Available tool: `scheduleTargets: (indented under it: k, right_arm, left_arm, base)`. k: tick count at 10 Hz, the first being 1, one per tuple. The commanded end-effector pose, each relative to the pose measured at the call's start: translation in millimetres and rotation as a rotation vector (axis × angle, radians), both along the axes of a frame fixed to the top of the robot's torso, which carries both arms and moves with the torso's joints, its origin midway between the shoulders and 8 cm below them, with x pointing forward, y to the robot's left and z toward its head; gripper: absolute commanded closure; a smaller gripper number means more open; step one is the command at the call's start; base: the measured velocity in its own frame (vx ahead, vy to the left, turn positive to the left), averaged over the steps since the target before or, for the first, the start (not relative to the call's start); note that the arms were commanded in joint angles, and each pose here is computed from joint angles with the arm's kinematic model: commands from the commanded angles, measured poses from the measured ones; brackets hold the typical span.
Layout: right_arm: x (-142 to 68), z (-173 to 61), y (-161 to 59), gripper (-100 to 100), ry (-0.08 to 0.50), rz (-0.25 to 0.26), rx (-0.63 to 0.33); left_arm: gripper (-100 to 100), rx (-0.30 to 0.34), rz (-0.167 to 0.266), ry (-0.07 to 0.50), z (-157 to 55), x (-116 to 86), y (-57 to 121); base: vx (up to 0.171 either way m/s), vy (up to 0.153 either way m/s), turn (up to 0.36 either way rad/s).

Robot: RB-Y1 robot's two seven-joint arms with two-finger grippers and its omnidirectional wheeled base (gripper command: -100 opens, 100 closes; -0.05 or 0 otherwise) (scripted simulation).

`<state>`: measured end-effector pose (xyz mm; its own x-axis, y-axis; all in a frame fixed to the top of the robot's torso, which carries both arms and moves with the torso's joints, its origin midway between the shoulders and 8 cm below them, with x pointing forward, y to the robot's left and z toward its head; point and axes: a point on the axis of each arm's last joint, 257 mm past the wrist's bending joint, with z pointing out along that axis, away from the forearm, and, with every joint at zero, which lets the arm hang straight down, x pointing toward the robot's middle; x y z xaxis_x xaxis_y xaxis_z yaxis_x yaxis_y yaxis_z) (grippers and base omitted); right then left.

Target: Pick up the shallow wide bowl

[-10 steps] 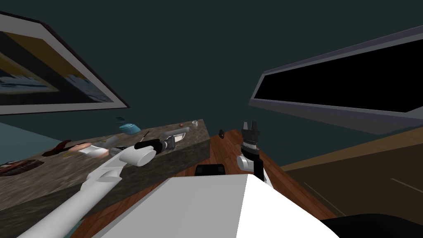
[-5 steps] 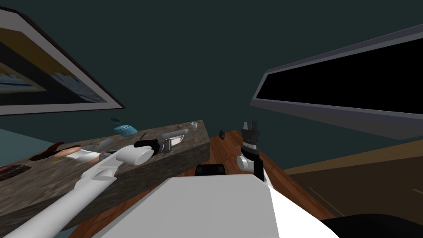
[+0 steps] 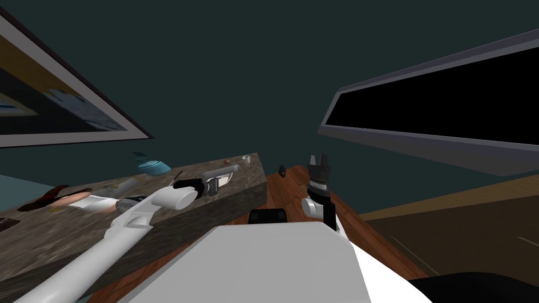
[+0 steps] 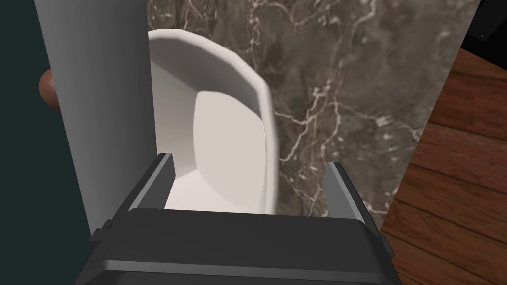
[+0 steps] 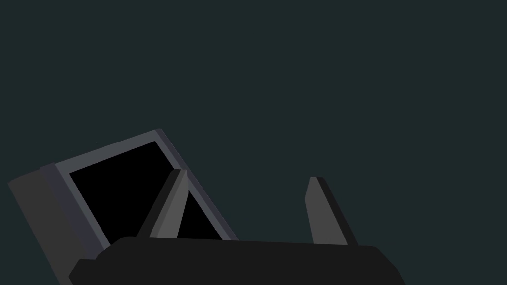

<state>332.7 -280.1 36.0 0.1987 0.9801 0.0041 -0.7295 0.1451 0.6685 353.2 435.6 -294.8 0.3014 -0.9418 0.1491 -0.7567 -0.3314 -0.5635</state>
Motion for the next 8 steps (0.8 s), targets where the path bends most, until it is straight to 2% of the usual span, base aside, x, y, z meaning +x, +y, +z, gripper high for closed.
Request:
scheduleTargets:
  k: [1, 2, 6, 7, 8]
  right_arm:
    - [0, 0, 0, 0, 0.0, 0.0, 0.0]
    - [0, 0, 0, 0, 0.0, 0.0, 0.0]
    - [0, 0, 0, 0, 0.0, 0.0, 0.0]
    - [0, 0, 0, 0, 0.0, 0.0, 0.0]
    - [0, 0, 0, 0, 0.0, 0.0, 0.0]
  left_arm:
    - [-100, 0.0, 0.0, 0.0, 0, 0, 0.0]
    - [100, 0.001, -0.001, -0.001, -1, 1, 0.3]
    - [100, -0.001, 0.0, 0.007, -3, -2, -0.3]
    - [0, -0.002, 0.0, 0.008, -3, -2, -0.4]
    - [100, 0.001, -0.007, -0.001, 7, -1, -3.0]
  base:
    - [0.006, -0.002, -0.011]
    - [0.0, 0.0, 0.0]
    - [-0.002, -0.001, 0.003]
    - [0.0, 0.0, 0.0]
    - [-0.006, 0.004, 0.052]
